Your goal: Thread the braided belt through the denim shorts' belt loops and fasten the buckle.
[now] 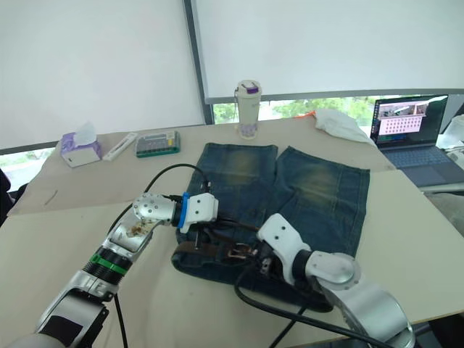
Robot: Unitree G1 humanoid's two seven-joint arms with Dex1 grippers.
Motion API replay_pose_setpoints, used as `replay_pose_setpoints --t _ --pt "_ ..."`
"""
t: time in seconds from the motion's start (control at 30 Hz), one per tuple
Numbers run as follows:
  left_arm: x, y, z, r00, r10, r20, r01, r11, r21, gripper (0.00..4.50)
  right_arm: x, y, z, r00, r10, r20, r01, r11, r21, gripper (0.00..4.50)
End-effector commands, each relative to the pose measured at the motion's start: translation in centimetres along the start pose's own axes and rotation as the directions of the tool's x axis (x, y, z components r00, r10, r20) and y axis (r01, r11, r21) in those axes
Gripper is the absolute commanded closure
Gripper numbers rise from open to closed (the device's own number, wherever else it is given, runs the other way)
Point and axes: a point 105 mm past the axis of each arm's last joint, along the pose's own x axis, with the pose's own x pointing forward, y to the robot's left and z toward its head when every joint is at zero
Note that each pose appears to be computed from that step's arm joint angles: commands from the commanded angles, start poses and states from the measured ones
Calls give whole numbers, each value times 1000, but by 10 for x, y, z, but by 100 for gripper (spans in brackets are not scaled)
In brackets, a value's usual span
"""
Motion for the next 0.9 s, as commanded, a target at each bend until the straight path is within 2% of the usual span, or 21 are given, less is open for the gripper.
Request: replay_pose_setpoints --t 0.03,0.23,0.73,0.9 --pt "-7 9 11 999 38 31 -39 999 31 450 -2 -6 -13 995 -40 -89 29 991 -127 237" --pt "-7 5 6 999 37 29 -38 999 23 450 3 -10 -26 985 -54 -162 21 980 -197 237" --pt "-10 8 2 998 55 21 -55 998 17 450 2 2 -23 988 31 -154 -57 984 -171 237" --pt "-10 8 1 998 53 21 -54 998 17 450 1 -7 -30 982 -15 -189 -23 980 -198 237"
